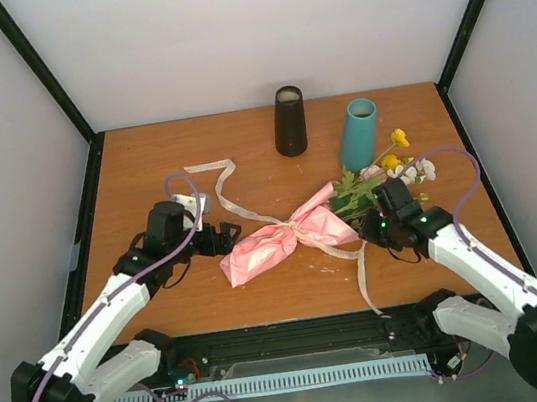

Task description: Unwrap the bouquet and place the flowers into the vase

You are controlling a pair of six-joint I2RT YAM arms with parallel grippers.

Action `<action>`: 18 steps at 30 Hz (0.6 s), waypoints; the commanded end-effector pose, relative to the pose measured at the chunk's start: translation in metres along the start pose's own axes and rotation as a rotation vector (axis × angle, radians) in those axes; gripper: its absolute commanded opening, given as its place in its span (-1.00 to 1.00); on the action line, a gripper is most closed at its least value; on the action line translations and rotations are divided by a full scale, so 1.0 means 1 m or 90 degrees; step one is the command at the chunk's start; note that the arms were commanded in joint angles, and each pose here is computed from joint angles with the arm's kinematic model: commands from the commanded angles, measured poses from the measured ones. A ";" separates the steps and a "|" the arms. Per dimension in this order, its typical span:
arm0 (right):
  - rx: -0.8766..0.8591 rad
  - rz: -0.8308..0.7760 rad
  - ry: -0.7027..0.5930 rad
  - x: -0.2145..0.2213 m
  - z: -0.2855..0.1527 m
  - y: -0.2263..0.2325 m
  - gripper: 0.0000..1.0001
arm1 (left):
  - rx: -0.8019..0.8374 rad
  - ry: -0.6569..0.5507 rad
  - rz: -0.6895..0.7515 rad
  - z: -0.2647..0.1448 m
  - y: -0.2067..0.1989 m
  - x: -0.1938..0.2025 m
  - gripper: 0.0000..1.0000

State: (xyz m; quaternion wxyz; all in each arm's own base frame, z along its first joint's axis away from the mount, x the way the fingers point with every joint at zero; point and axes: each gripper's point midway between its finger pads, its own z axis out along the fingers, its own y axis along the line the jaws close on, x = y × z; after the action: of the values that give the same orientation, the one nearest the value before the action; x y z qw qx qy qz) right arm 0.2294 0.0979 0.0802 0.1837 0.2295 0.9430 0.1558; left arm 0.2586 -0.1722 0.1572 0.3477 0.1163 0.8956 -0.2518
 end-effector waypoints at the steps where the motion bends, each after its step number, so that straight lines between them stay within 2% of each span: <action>1: -0.142 -0.095 -0.039 -0.010 -0.035 0.043 -0.94 | 0.093 -0.062 0.055 -0.016 -0.031 -0.018 0.93; 6: -0.249 -0.157 -0.074 -0.020 -0.071 0.084 -0.94 | 0.214 -0.129 0.132 -0.043 -0.073 -0.042 0.93; 11: -0.305 -0.259 -0.126 -0.029 -0.103 0.118 -0.95 | 0.317 -0.159 0.182 -0.056 -0.108 -0.060 0.93; 18: -0.390 -0.351 -0.175 -0.034 -0.139 0.165 -0.94 | 0.393 -0.134 0.217 -0.040 -0.139 -0.060 0.95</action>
State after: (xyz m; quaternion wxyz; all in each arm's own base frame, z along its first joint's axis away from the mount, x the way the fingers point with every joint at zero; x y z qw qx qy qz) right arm 0.2573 0.1725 0.2407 0.3598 -0.0158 0.8765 0.3195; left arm 0.2308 -0.2469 0.2441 0.4036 0.2852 0.7579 -0.4259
